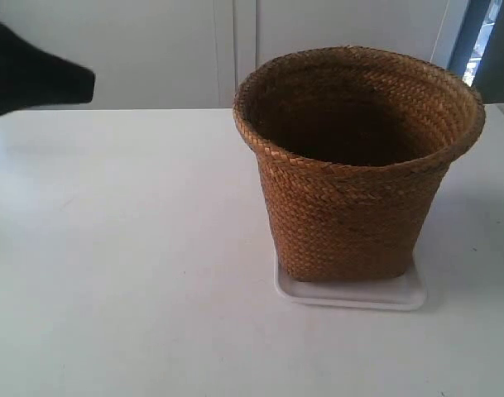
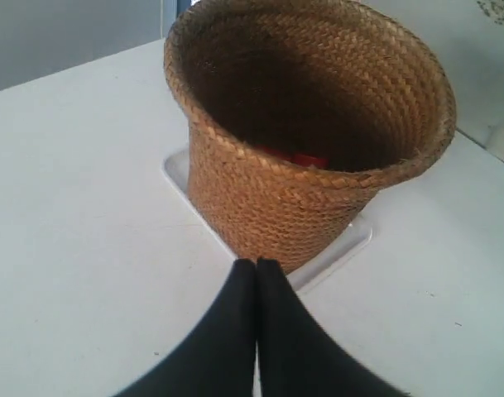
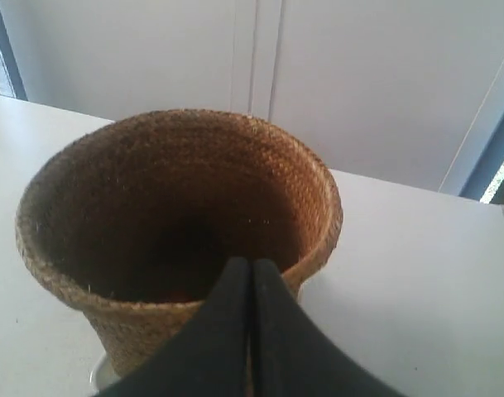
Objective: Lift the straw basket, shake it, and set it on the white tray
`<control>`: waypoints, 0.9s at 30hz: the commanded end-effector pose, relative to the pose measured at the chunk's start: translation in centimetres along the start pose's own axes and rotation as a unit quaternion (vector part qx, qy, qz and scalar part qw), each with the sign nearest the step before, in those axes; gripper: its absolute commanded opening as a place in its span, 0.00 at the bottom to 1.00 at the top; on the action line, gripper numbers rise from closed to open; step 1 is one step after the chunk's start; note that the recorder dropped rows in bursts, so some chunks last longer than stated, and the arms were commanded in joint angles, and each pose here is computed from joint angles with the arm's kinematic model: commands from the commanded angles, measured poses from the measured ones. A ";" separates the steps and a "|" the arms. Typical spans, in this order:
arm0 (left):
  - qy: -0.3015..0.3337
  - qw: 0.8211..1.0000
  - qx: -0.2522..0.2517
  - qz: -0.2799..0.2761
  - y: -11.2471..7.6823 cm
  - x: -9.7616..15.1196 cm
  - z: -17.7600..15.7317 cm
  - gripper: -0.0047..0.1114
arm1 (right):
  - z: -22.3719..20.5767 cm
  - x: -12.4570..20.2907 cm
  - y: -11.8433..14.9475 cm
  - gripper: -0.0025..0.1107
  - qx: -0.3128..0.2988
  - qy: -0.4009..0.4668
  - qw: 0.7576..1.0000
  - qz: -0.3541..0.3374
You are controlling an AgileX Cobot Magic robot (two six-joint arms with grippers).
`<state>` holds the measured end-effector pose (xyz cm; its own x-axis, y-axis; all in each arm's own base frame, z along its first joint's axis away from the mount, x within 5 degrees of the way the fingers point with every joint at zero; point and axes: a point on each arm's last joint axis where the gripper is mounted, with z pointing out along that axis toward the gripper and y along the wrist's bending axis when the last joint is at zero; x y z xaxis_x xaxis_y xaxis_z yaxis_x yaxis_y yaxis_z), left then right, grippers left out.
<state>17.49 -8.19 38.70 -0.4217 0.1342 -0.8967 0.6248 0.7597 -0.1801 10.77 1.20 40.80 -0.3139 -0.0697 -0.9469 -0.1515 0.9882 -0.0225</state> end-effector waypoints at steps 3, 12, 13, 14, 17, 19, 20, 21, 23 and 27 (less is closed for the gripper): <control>-0.029 0.998 -0.041 -0.027 -0.1 5.3 -1.0 0.04 | -0.4 4.7 0.2 0.02 0.013 -0.025 1.000 0.004; -0.043 0.996 -0.074 0.003 -0.6 10.9 -2.5 0.04 | -0.9 8.5 0.5 0.02 0.020 -0.042 0.999 0.006; -0.039 0.996 -0.079 0.009 -0.4 11.4 -2.3 0.04 | -0.7 9.0 0.5 0.02 0.019 -0.033 0.999 0.007; -0.038 0.996 -0.084 0.006 -0.3 11.9 -2.2 0.04 | -0.4 9.5 0.5 0.02 0.018 -0.023 1.000 0.008; -0.023 0.996 -0.081 -0.004 -0.2 12.8 -1.9 0.04 | 0.2 10.7 0.5 0.02 0.014 0.005 1.000 0.011; -0.013 0.997 -0.071 -0.004 -0.4 13.0 -1.9 0.04 | 0.3 11.1 0.6 0.02 0.012 0.016 1.000 0.011; -0.010 0.998 -0.068 -0.004 -0.5 13.0 -1.9 0.04 | 0.3 11.3 0.6 0.02 0.011 0.022 1.000 0.012; -0.008 0.998 -0.066 -0.004 -0.5 13.1 -1.9 0.04 | 0.3 11.3 0.6 0.02 0.010 0.024 1.000 0.012; -0.010 0.998 -0.068 -0.004 -0.5 13.0 -1.9 0.04 | 0.3 11.3 0.6 0.02 0.010 0.026 1.000 0.012; -0.010 0.998 -0.068 -0.003 -0.5 13.0 -1.9 0.04 | 0.3 11.3 0.6 0.02 0.010 0.026 1.000 0.012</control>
<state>10.68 -5.58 27.90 -0.4111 0.1211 -0.9035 0.5225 0.8435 -0.1247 7.50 1.07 29.96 -0.3706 -0.0524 -0.9273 -0.1266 0.9919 -0.0055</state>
